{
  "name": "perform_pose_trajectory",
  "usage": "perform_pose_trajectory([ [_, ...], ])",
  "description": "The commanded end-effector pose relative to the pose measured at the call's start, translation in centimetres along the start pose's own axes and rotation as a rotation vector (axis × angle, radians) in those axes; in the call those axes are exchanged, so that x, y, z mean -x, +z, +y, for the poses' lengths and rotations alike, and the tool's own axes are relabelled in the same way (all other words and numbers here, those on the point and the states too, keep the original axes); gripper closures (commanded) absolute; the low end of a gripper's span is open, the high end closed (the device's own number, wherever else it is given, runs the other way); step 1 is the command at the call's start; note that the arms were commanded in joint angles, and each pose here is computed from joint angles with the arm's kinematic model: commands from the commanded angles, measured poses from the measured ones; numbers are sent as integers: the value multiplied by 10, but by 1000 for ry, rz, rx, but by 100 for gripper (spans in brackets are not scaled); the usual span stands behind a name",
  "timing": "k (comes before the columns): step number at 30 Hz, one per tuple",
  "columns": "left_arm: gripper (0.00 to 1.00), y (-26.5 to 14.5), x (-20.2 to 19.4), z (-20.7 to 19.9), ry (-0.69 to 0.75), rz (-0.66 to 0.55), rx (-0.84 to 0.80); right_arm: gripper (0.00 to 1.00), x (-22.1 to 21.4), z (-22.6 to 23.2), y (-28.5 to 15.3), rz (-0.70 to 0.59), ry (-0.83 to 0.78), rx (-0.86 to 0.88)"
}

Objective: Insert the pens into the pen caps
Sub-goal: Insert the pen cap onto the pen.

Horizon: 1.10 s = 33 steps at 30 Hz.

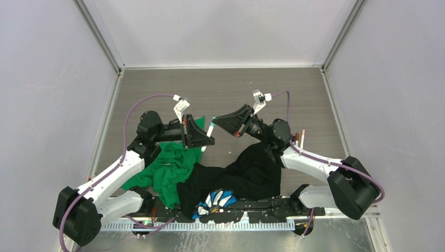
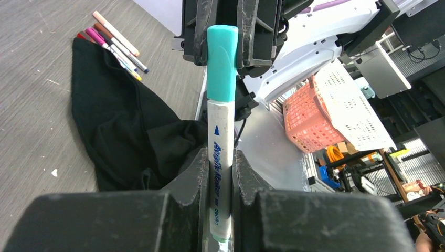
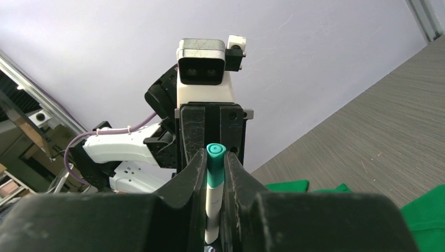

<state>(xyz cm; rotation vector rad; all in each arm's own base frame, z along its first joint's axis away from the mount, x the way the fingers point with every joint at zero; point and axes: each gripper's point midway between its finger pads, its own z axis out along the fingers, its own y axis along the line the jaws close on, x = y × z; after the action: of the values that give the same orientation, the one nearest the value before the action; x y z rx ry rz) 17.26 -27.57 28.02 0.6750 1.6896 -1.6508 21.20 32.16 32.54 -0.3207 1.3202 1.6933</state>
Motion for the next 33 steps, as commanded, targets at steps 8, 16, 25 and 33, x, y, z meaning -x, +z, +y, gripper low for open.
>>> perform_pose_trajectory([
  [8, 100, -8, 74, -32, 299, -238, -15, 99, -96, -21, -31, 435, 214, -98],
  [16, 100, -10, 71, -11, 310, -220, 95, 99, -92, -39, -27, 459, 156, -237],
  [25, 100, -8, 55, -4, 262, -142, 93, 65, -56, -28, -10, 418, 116, -222],
  [33, 100, -16, 34, 13, 253, -84, 173, 30, 1, -25, -18, 356, -20, -269],
])
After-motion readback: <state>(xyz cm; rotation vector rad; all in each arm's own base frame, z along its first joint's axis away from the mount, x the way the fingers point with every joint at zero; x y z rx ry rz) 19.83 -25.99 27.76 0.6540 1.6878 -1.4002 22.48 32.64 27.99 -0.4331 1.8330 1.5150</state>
